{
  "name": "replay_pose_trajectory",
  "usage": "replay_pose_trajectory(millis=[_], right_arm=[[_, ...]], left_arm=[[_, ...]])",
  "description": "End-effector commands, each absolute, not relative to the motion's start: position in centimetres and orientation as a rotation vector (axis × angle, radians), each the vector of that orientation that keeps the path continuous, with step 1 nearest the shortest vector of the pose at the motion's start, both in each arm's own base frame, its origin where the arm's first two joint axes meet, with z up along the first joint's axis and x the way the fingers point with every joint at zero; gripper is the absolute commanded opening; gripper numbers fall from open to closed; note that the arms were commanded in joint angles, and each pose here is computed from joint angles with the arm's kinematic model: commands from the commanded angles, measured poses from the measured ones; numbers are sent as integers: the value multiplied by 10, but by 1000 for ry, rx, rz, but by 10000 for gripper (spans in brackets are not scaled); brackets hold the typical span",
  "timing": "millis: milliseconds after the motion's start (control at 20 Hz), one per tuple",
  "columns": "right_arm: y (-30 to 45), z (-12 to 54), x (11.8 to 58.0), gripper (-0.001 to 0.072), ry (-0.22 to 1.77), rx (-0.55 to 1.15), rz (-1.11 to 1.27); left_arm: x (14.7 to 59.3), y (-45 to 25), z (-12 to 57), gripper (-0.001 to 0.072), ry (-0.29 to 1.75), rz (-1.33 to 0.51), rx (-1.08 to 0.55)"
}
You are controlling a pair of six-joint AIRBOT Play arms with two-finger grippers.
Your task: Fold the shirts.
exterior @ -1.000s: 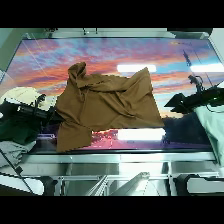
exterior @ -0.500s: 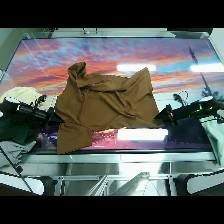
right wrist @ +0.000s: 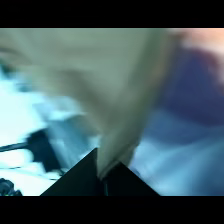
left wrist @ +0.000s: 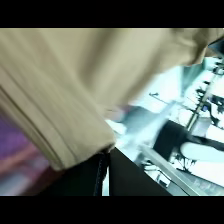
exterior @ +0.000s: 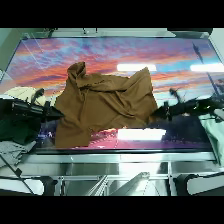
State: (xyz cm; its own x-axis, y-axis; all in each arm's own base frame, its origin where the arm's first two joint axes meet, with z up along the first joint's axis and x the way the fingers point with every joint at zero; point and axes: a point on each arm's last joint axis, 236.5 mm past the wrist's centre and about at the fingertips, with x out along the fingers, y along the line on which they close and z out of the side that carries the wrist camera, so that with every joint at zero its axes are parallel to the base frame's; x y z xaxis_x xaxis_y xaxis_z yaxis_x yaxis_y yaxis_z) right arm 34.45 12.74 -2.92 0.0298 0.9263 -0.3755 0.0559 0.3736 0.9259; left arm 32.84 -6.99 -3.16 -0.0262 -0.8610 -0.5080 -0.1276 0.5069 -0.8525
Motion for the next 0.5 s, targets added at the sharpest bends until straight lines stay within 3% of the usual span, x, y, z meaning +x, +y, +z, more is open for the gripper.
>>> replay_pose_trajectory(millis=[0,100,250,300,450], right_arm=[[138,113,346,18,1052,843,1142],[136,209,333,18,806,619,1143],[123,361,301,20,322,279,922],[119,411,282,20,137,167,823],[106,509,227,19,-223,-55,528]], left_arm=[[319,-91,82,19,1277,-957,-834],[303,-101,174,19,1030,-1033,-686],[240,-131,348,21,437,-1112,-364],[216,-141,394,22,247,-1066,-236],[181,-150,486,30,-113,-685,71]])
